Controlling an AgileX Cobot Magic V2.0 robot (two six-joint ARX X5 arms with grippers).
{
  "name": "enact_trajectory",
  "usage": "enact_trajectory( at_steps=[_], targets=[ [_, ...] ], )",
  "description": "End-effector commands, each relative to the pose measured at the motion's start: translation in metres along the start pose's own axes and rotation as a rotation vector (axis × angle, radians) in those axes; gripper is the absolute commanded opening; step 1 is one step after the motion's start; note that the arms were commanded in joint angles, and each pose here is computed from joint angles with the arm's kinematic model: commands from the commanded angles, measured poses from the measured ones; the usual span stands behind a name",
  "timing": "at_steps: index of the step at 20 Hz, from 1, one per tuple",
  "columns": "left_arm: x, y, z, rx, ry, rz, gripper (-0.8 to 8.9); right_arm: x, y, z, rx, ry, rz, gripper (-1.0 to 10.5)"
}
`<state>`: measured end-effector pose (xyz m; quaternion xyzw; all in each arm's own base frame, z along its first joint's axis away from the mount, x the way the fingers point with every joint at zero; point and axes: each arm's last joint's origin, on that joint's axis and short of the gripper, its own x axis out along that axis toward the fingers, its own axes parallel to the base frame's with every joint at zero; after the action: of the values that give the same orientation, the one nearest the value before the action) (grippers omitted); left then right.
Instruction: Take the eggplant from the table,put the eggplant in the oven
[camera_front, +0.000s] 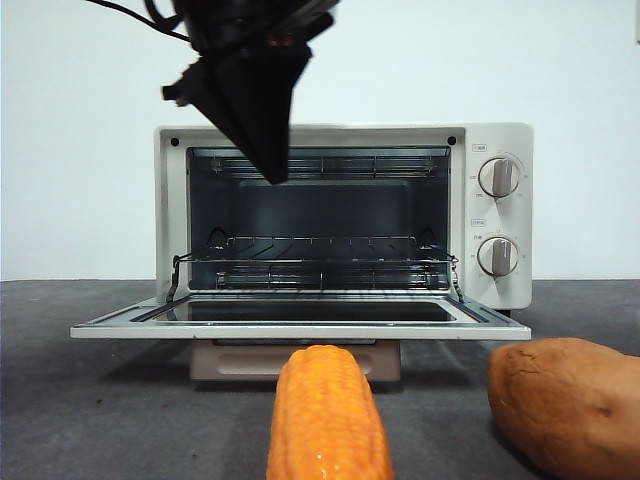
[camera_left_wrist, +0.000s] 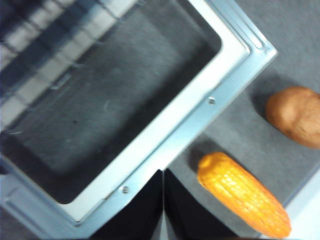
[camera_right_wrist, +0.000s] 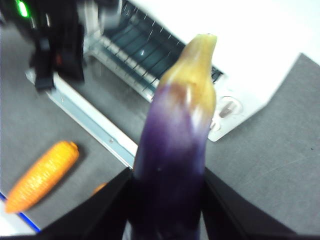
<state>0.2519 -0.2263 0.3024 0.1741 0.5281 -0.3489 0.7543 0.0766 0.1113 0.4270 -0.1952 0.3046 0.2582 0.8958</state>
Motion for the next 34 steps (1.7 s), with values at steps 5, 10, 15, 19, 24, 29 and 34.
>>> enact_trajectory(
  at_steps=[5, 10, 15, 19, 24, 29, 34],
  targets=[
    [-0.033, 0.03, -0.035, -0.124, -0.224, 0.061, 0.06, 0.056, 0.034, 0.03, -0.216, 0.079, 0.001, 1.4],
    [-0.047, 0.062, -0.101, -0.309, -0.415, 0.154, 0.06, 0.123, 0.065, 0.049, -0.387, 0.135, -0.004, 1.4],
    [-0.04, 0.084, -0.16, -0.502, -0.541, 0.249, 0.06, 0.188, 0.086, 0.064, -0.467, 0.091, -0.027, 1.4],
    [-0.025, 0.096, -0.181, -0.583, -0.548, 0.237, 0.06, 0.235, 0.099, 0.067, -0.68, 0.084, -0.113, 1.4],
    [-0.021, 0.098, -0.185, -0.586, -0.551, 0.184, 0.06, 0.293, 0.103, 0.061, -0.844, 0.142, -0.256, 1.4],
    [-0.021, 0.097, -0.185, -0.576, -0.552, 0.145, 0.06, 0.34, 0.09, 0.052, -0.88, 0.195, -0.332, 1.5],
    [-0.021, 0.097, -0.185, -0.575, -0.551, 0.137, 0.06, 0.354, 0.079, 0.049, -0.81, 0.207, -0.367, 3.4]
  ],
)
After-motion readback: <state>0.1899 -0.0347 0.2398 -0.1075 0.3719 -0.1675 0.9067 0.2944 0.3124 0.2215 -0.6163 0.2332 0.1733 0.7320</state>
